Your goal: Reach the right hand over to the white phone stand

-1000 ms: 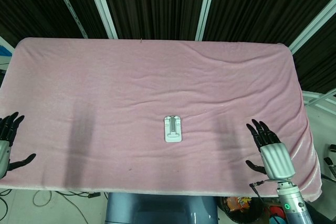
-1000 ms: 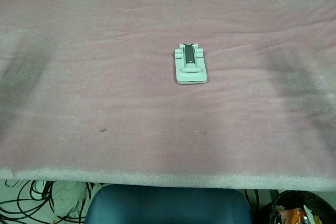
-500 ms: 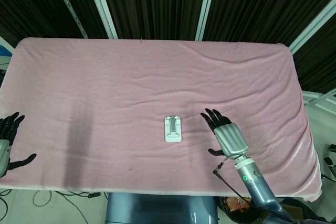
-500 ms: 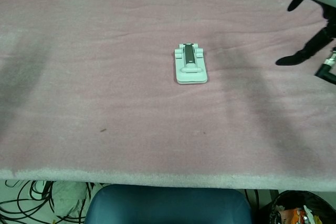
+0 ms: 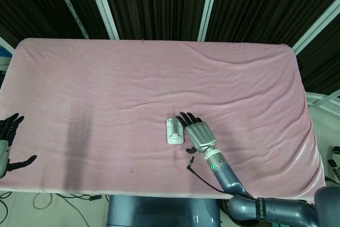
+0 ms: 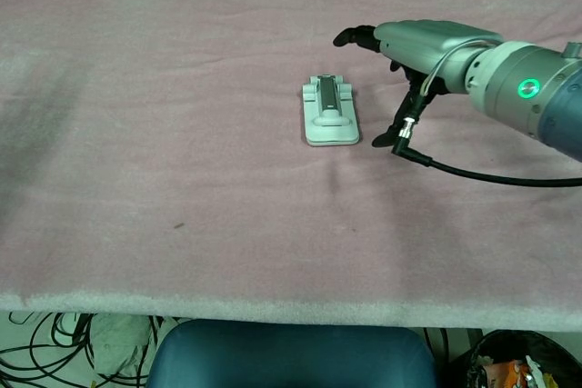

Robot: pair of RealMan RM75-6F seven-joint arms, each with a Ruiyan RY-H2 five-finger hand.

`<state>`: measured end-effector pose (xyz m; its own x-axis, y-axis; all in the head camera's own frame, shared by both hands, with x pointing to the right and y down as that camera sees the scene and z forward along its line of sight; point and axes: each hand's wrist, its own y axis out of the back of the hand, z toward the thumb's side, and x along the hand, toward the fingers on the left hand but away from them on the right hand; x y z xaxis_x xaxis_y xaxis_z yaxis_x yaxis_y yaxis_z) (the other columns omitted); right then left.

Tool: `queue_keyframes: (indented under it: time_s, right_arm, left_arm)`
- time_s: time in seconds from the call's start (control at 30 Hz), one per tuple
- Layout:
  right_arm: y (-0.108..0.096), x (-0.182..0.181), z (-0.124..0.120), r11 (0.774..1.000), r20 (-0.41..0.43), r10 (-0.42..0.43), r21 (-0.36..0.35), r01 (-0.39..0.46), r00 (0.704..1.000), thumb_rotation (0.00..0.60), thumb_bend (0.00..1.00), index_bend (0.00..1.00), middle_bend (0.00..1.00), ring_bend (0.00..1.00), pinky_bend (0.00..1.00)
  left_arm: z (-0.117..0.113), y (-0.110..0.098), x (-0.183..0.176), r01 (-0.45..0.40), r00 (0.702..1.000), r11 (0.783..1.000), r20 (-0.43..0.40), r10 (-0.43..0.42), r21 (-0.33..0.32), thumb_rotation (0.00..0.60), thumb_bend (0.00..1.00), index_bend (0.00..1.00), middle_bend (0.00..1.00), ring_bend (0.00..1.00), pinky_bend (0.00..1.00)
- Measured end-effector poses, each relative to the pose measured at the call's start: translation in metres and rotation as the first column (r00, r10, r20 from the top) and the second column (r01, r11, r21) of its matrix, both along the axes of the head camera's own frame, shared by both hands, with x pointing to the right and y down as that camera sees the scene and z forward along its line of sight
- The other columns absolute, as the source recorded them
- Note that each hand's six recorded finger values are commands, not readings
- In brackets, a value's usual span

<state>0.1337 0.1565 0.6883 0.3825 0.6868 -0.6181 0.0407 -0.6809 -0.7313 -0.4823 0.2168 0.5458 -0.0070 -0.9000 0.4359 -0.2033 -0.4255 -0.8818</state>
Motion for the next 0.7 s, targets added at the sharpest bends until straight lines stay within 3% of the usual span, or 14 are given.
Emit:
queue_keyframes:
  time_s: [0.4, 0.7]
  right_arm:
    - [-0.008, -0.025, 0.024, 0.995, 0.011, -0.099, -0.009, 0.099, 0.995, 0.6, 0.0, 0.0, 0.0, 0.0, 0.22]
    - [-0.016, -0.034, 0.031, 0.992, 0.018, -0.129, 0.016, 0.128, 0.992, 0.6, 0.01, 0.0, 0.0, 0.0, 0.22]
  left_arm:
    - [0.003, -0.002, -0.002, 0.019, 1.0, 1.0, -0.003, -0.019, -0.016, 0.6, 0.0, 0.0, 0.0, 0.0, 0.0]
    - [0.004, -0.002, -0.003, 0.027, 1.0, 0.999, -0.003, -0.027, -0.021, 0.6, 0.0, 0.0, 0.0, 0.0, 0.0]
